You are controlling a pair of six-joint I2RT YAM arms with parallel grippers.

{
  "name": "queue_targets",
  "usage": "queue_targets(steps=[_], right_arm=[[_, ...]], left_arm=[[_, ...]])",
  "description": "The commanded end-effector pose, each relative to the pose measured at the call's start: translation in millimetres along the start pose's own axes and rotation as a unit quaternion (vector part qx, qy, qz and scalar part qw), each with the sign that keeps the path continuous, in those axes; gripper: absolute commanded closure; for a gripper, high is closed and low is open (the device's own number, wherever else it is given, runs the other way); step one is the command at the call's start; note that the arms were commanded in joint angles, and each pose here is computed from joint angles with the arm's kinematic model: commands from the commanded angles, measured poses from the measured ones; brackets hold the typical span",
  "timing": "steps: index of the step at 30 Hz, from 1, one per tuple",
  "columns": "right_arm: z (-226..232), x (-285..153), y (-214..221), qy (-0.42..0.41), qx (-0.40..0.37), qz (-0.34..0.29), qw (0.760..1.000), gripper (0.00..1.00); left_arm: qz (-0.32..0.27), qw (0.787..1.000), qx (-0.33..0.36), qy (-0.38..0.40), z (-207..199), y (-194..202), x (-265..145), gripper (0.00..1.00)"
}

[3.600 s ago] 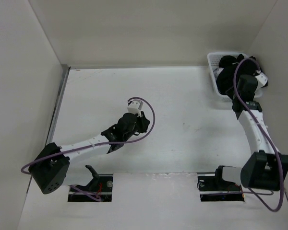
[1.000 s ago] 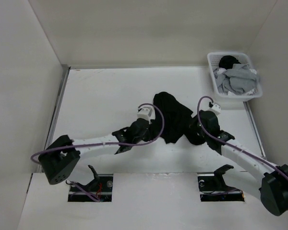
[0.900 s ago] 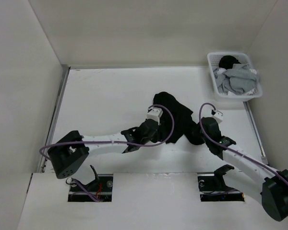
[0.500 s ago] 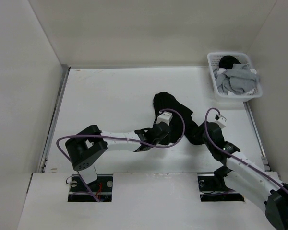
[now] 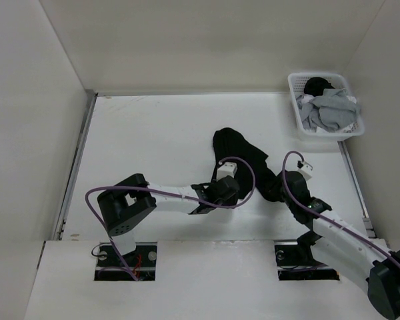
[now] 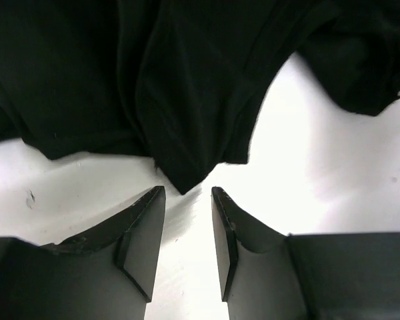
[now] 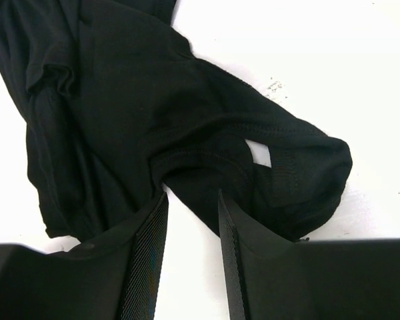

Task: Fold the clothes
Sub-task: Flatten the tank top out

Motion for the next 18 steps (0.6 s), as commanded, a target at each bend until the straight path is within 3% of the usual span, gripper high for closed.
queue_targets(steps=[1, 8, 14, 18], right_arm=[[10.8, -1.6, -9.9, -0.027, 0.001, -0.023, 0.999, 0.59], [9.7, 0.8, -11.0, -0.028, 0.001, -0.024, 0.999, 0.53], [2.3, 7.8, -14.6, -0.003, 0.005, -0.026, 1.000, 0.47], [2.3, 15.1, -16.5, 0.006, -0.003, -0.020, 1.000, 0.46]], left_arm=[[0.000, 0.999, -0.035, -0.009, 3.1, 2.6, -0.5, 0.68], [-0.021, 0.999, -0.046, -0.015, 2.3, -0.4, 8.9, 0.67], [-0.042, 0.998, -0.053, -0.017, 7.4, -11.6, 3.3, 0.94], [-0.091, 0.994, -0.065, 0.011, 2.1, -45.7, -33.2, 0.99]])
Point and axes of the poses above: each gripper's point midway between its finger pads, its own x axis out along the fingers, its own z axis along the line the jaws close on, y = z × x, the point moved 7 cm from there along -x, back along the fingers, and after that the axes turned 12 degrees about -x, right-handed, at the moved point
